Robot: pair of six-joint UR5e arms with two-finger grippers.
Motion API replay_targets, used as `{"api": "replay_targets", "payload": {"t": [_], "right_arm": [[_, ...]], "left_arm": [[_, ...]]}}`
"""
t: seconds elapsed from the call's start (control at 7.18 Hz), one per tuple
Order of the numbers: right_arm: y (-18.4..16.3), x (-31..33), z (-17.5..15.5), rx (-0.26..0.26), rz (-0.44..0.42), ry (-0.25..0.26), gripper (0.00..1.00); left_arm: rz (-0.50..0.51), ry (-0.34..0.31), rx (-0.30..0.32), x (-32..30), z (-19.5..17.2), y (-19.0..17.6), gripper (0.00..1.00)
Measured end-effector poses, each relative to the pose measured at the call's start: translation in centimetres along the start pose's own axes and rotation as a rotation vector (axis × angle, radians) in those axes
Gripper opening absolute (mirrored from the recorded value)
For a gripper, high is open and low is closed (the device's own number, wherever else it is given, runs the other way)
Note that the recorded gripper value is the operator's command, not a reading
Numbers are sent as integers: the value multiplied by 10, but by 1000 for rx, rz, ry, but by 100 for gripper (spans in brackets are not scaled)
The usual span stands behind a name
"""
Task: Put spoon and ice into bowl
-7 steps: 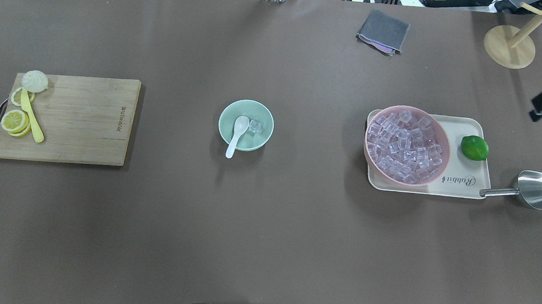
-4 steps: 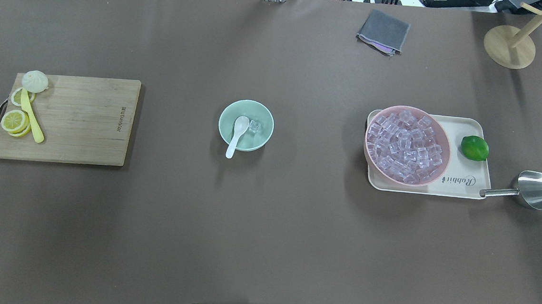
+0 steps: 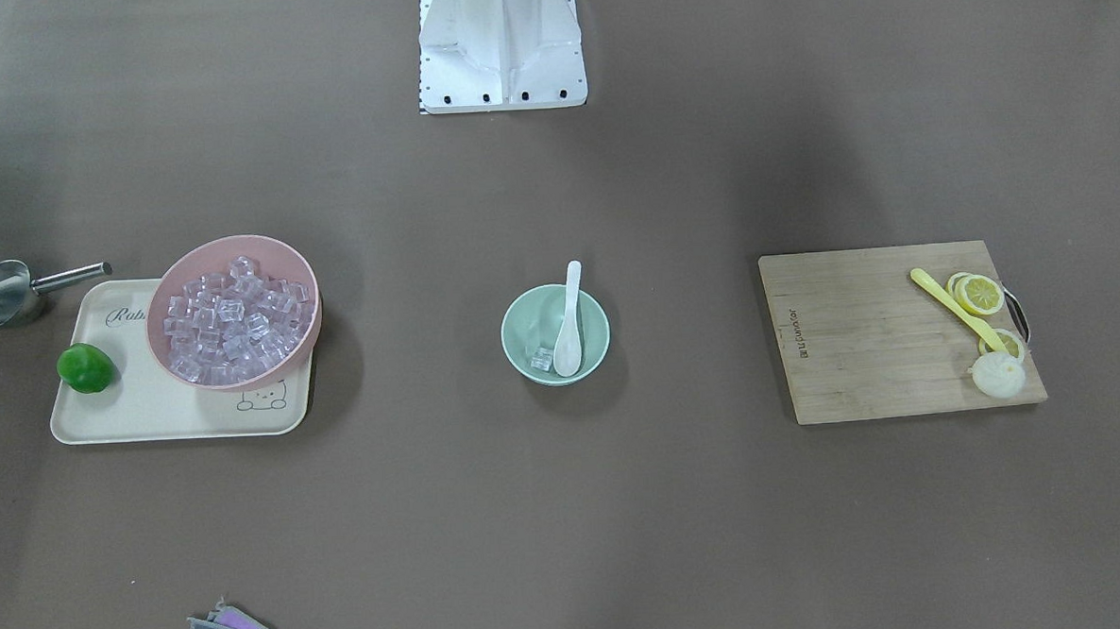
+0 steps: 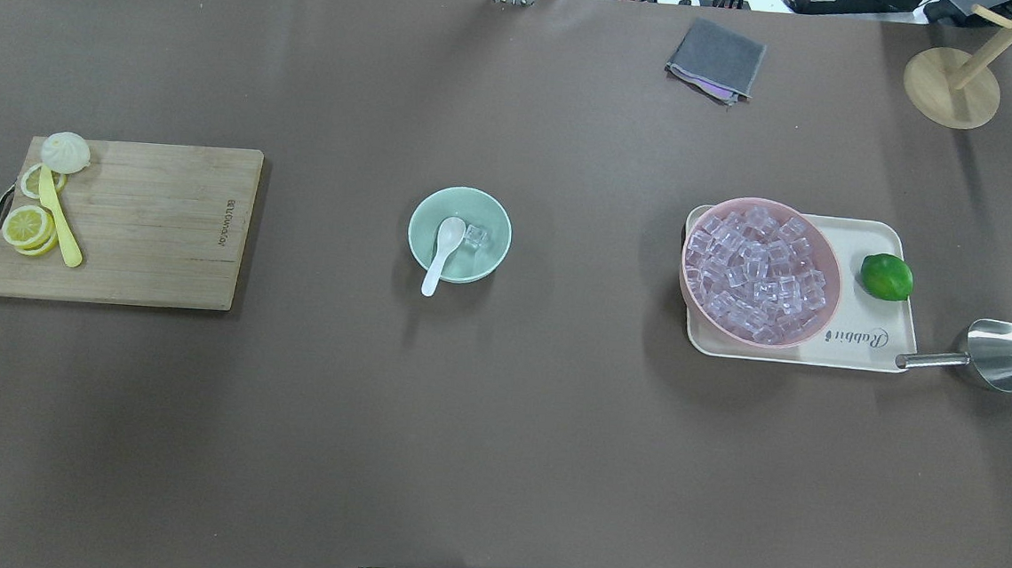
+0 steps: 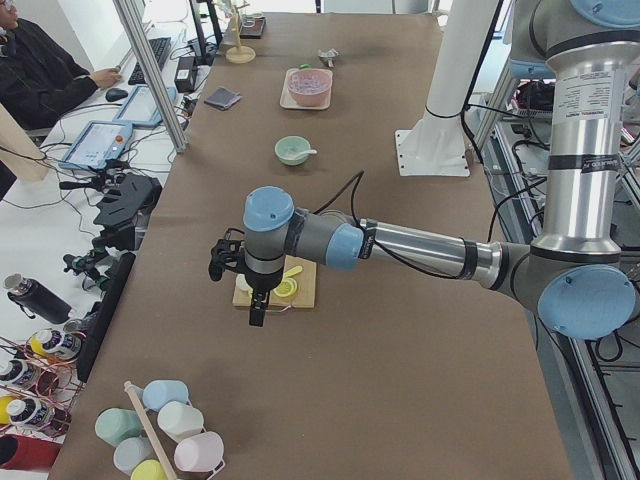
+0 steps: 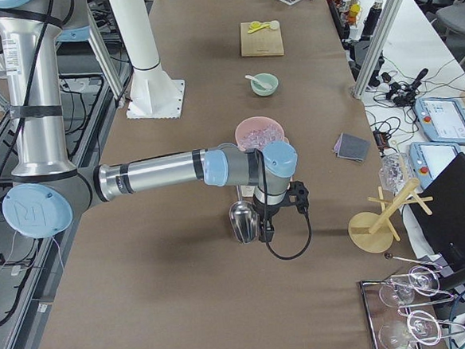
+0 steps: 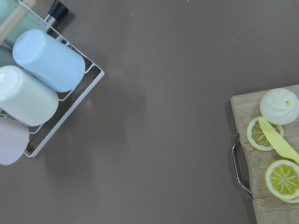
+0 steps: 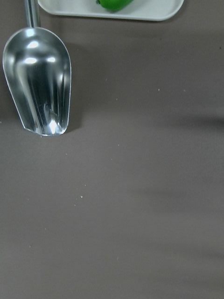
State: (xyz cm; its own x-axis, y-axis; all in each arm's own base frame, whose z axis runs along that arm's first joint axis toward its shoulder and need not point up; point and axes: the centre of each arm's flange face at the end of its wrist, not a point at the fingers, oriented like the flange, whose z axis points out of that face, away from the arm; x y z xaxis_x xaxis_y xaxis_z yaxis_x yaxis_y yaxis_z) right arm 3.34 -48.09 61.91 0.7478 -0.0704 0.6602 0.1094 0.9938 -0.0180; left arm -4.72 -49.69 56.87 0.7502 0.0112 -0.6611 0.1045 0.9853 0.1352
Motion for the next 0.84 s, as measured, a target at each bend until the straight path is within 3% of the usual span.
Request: {"api": "replay_targets", "payload": {"t": [0.84], "right_arm": [[-4,10,0,14,14,1,100]], "left_arm": [[-36,20,-20,-3,8,-2,98]]}}
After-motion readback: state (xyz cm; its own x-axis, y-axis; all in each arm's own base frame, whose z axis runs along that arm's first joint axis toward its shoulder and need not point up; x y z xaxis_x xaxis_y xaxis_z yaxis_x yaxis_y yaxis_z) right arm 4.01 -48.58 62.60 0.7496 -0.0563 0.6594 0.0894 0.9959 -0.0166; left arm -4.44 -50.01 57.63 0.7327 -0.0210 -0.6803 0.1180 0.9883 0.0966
